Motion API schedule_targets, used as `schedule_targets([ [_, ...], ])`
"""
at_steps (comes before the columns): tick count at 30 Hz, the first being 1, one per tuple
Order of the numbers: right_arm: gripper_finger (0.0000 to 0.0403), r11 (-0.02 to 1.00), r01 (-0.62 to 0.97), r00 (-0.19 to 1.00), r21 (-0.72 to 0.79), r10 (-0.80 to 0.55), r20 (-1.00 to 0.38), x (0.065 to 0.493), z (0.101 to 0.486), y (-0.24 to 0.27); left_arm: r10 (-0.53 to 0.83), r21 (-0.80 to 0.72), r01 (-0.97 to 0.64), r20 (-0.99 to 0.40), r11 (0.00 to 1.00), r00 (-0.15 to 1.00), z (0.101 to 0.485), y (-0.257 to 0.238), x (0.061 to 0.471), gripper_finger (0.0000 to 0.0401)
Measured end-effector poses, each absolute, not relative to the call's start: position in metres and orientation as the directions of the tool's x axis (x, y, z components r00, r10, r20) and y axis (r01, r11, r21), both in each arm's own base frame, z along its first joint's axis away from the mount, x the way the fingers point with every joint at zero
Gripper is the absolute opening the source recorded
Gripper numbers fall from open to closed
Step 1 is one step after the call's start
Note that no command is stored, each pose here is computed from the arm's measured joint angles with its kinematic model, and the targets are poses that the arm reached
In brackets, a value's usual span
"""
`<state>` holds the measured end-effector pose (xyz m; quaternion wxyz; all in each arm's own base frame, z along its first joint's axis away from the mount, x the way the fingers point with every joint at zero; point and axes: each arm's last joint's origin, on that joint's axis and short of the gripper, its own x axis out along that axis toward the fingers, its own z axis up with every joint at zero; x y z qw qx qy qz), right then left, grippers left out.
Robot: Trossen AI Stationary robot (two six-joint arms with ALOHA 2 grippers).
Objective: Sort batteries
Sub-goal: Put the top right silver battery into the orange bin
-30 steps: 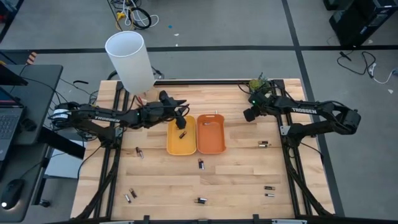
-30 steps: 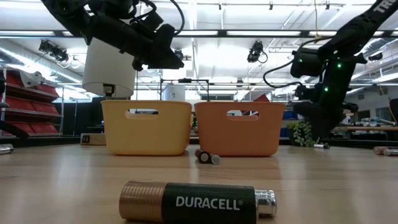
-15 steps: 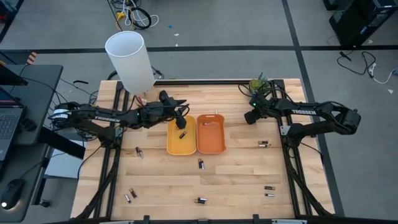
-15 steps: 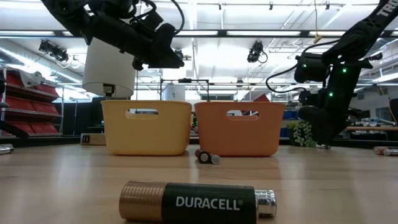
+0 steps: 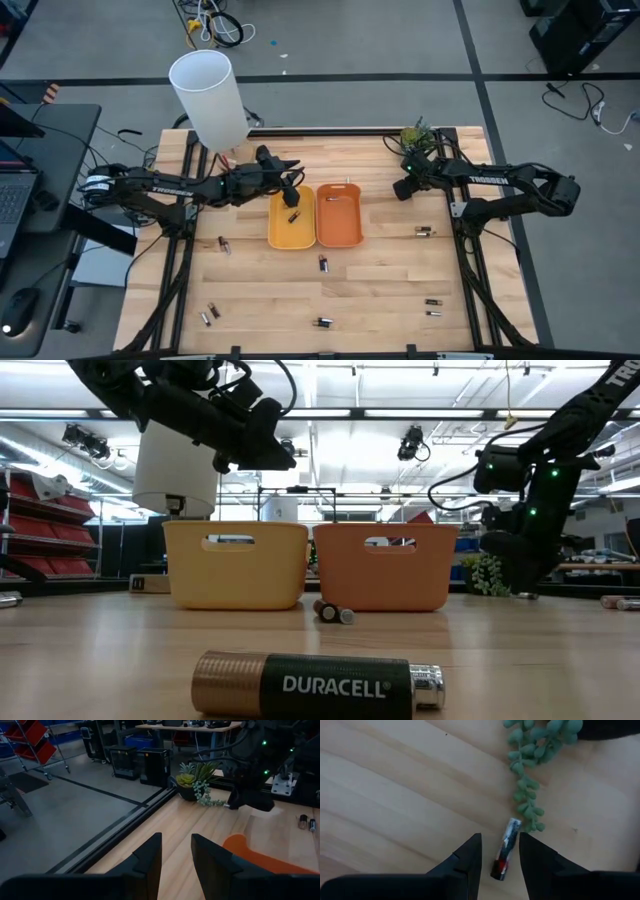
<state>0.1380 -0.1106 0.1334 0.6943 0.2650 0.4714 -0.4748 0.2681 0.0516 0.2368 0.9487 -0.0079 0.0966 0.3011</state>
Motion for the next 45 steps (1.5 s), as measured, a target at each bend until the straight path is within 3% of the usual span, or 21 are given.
schedule_targets([
  [16, 0.0090, 0.401, 0.913, 0.086, -0.079, -0.378, -0.922, 0.136, 0.132, -0.108, 0.570, 0.043, -0.573, -0.187, 0.818, 0.800, 0.237, 0.052, 0.268, 0.0120],
  [25, 0.0007, 0.523, 0.851, 0.199, -0.054, -0.416, -0.887, 0.151, 0.136, -0.104, 0.571, 0.064, -0.570, -0.184, 0.819, 0.800, 0.237, 0.052, 0.268, 0.0120],
  [35, 0.0000, 0.592, 0.806, 0.328, 0.002, -0.444, -0.834, 0.167, 0.141, -0.098, 0.571, 0.063, -0.571, -0.190, 0.819, 0.799, 0.237, 0.052, 0.268, 0.0120],
  [45, 0.0021, 0.634, 0.773, 0.347, 0.023, -0.393, -0.851, 0.170, 0.140, -0.088, 0.569, 0.051, -0.574, -0.223, 0.818, 0.791, 0.233, 0.052, 0.267, 0.0120],
])
